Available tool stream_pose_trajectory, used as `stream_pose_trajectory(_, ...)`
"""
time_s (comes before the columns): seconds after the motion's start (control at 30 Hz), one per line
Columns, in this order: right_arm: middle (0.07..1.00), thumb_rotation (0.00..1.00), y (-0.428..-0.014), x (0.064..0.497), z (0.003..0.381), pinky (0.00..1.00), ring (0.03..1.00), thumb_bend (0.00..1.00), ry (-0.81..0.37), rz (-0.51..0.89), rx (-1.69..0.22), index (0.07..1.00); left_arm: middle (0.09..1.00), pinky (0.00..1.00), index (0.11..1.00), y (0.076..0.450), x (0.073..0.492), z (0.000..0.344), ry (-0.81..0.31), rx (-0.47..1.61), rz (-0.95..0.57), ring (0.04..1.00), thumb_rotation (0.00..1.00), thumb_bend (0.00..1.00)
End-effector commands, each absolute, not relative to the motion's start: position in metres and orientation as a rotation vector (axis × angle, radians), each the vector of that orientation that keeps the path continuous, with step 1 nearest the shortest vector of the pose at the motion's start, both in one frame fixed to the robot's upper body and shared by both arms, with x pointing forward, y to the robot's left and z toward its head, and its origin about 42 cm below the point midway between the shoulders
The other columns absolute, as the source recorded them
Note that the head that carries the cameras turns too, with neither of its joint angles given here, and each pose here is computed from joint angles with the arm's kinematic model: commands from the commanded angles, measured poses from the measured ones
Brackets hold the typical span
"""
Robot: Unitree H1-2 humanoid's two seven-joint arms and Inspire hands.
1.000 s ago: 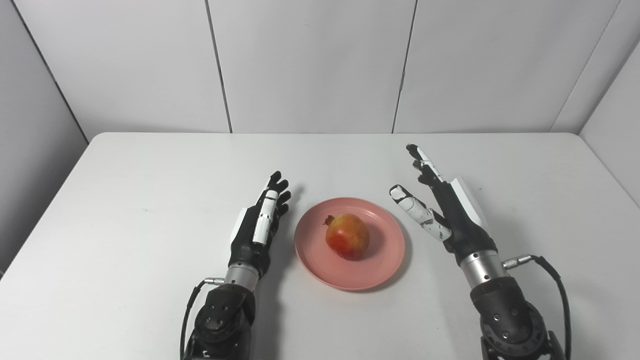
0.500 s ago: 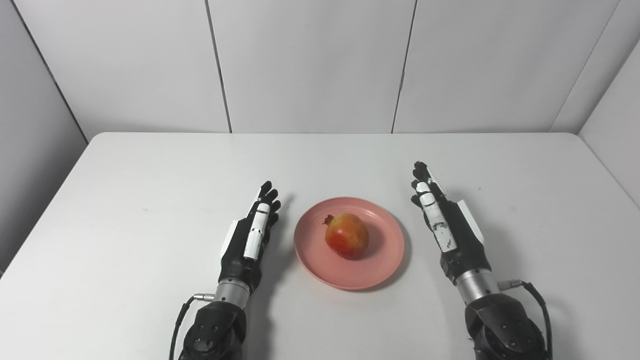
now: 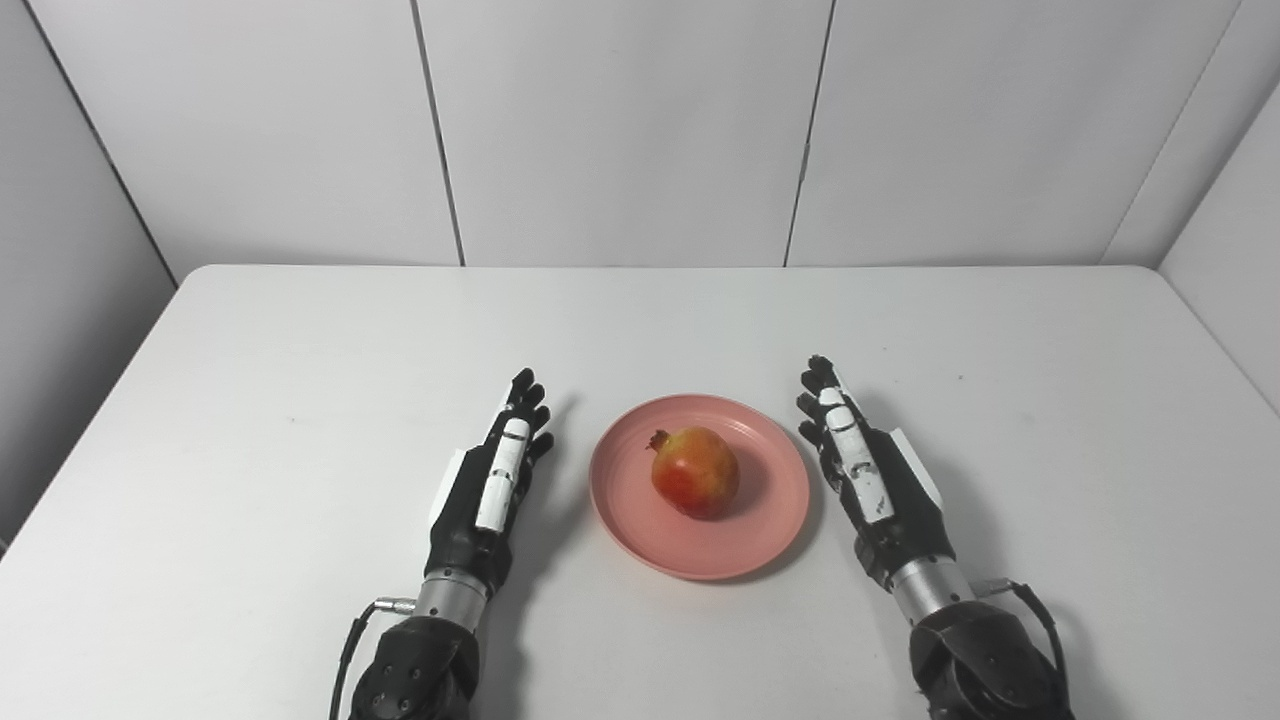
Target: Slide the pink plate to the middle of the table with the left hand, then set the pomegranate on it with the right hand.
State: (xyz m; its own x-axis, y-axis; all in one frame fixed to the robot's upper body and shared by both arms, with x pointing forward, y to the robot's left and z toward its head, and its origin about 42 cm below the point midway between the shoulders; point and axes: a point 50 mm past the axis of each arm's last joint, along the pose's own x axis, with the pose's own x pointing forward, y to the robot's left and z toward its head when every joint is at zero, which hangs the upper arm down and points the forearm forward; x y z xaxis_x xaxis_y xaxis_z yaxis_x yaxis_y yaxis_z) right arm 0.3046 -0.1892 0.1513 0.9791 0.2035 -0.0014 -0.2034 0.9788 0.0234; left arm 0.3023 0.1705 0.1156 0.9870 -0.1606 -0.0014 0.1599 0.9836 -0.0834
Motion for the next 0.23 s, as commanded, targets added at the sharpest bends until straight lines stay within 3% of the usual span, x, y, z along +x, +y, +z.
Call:
stream_pose_trajectory(0.0, 1.000, 1.00, -0.1866, 0.3095, 0.1678, 1.00, 1.000, 0.22, -0.094, 0.204, 0.035, 1.000, 1.000, 1.00, 0.996, 0.1728, 0.3050, 0.1197, -0.022, -0.090, -0.172, 0.996, 1.00, 0.37)
stream_pose_trajectory(0.2, 0.998, 1.00, -0.1855, 0.3085, 0.1684, 1.00, 0.990, 0.19, -0.091, 0.187, 0.034, 0.995, 1.000, 1.00, 1.000, 0.1723, 0.3036, 0.1213, -0.022, -0.098, -0.182, 0.994, 1.00, 0.38)
